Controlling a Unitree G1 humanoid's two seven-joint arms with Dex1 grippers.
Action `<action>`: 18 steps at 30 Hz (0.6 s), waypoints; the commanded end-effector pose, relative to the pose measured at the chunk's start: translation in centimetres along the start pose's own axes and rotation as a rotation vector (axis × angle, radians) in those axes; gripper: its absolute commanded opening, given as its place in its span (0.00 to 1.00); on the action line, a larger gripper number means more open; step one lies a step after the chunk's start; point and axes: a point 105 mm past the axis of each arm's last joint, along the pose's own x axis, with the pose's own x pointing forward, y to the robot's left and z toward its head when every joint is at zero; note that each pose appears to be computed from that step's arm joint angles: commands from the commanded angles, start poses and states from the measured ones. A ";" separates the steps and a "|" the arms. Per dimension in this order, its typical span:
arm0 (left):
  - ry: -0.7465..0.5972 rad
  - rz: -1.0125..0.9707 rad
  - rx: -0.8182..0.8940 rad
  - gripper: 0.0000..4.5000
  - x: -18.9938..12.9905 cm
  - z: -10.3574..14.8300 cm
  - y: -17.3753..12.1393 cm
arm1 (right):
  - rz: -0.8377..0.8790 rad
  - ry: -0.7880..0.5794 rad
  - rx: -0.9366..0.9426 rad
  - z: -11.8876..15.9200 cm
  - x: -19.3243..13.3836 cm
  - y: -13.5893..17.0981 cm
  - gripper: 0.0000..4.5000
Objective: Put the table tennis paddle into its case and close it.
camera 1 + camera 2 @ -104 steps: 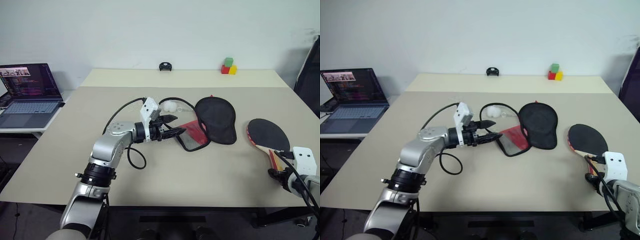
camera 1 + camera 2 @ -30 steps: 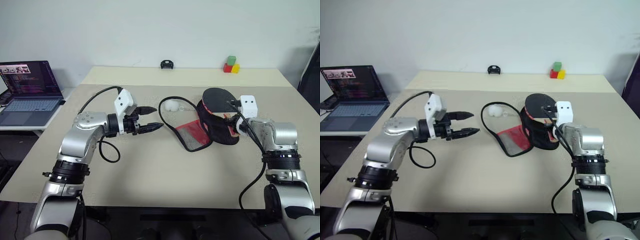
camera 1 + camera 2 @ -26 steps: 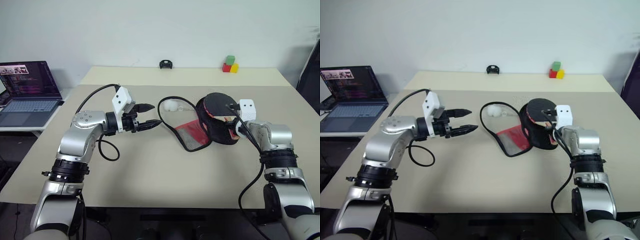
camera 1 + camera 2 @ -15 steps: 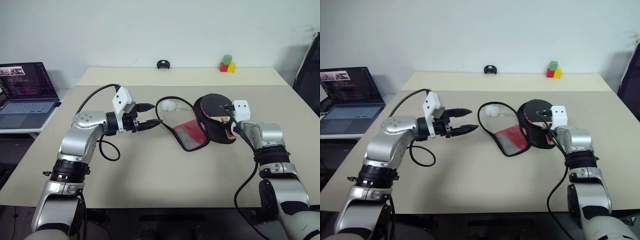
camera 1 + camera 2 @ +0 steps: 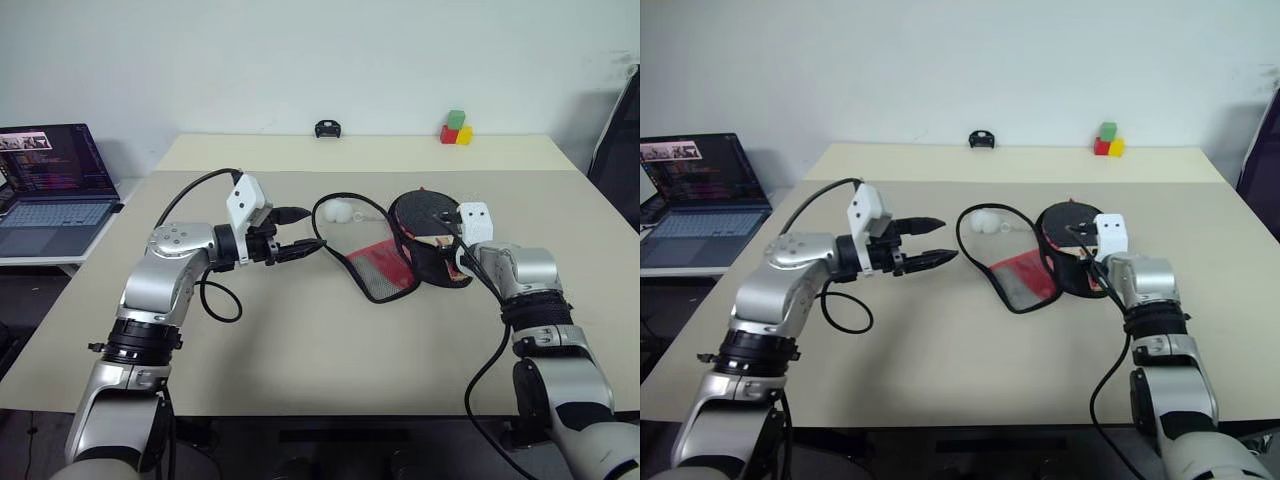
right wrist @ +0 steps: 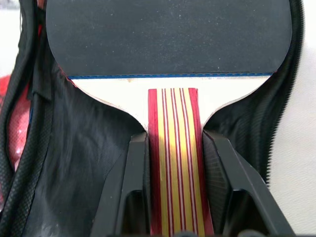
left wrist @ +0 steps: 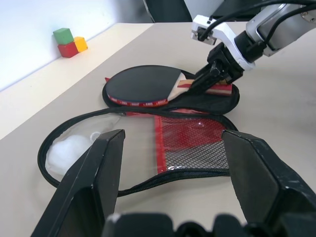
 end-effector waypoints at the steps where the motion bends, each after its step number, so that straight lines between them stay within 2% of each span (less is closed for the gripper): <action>1: -0.025 0.026 0.034 0.76 -0.4 0.9 0.5 | 0.003 -0.078 -0.002 2.2 -0.8 0.4 0.58; 4: -0.023 0.041 0.029 0.76 -0.4 0.8 0.5 | 0.025 -0.098 0.017 2.8 -1.2 1.1 0.81; 8: -0.004 0.086 0.030 0.76 -0.6 0.2 1.0 | 0.089 -0.134 0.032 3.8 -2.8 2.3 0.81; 12: 0.011 0.158 0.014 0.76 -0.9 -0.5 2.0 | 0.125 -0.165 -0.010 4.0 -5.0 2.2 0.81; 18: 0.053 0.255 -0.050 0.76 -1.6 -2.9 3.1 | 0.355 -0.272 -0.179 3.8 -8.6 3.3 0.81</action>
